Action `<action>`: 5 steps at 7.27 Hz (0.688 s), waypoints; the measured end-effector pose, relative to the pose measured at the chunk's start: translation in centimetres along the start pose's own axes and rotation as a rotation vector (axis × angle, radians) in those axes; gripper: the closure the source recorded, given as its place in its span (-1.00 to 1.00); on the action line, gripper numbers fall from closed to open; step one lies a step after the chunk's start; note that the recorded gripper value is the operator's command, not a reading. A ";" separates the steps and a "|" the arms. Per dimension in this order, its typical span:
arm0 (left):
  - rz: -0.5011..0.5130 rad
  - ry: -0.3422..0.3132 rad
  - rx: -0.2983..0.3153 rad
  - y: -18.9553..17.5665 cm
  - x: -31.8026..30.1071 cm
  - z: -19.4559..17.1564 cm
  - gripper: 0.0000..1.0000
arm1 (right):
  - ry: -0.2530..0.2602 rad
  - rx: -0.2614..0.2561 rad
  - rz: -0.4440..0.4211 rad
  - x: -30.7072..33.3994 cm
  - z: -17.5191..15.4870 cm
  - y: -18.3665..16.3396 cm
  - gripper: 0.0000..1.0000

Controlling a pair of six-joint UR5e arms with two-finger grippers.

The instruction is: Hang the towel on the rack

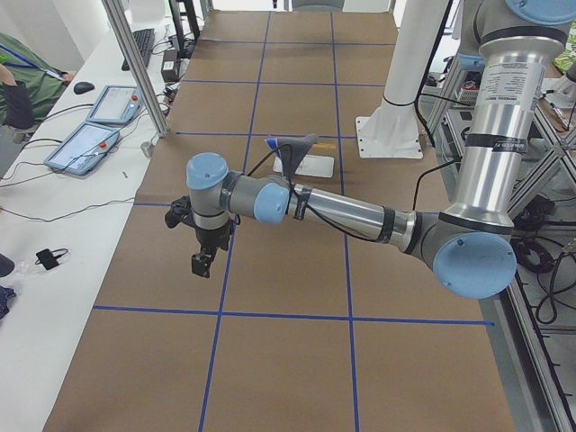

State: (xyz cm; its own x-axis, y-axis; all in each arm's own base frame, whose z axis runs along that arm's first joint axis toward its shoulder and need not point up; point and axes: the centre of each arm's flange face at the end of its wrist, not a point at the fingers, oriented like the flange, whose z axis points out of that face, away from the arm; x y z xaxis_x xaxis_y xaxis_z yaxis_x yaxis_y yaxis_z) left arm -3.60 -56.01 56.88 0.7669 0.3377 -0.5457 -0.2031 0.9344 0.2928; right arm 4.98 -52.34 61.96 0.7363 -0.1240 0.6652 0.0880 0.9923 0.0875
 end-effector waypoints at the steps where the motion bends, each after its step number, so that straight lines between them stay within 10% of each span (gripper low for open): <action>1: -0.016 0.000 -0.027 2.2 -2.6 1.0 -0.97 | 0.004 -0.010 0.011 0.6 0.6 1.0 -1.00; 5: -0.109 0.118 -0.010 10.7 -4.6 1.7 -0.97 | 0.021 0.025 0.005 0.6 -0.9 2.5 -1.00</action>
State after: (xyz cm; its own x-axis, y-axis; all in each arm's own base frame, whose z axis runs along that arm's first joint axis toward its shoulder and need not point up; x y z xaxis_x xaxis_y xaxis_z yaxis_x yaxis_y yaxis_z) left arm -8.26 -47.75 63.80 0.7080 0.2450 -0.6623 -0.1292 0.9670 0.2195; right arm 6.25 -49.97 61.89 0.7507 -0.1188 0.6498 0.0680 0.9924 0.1029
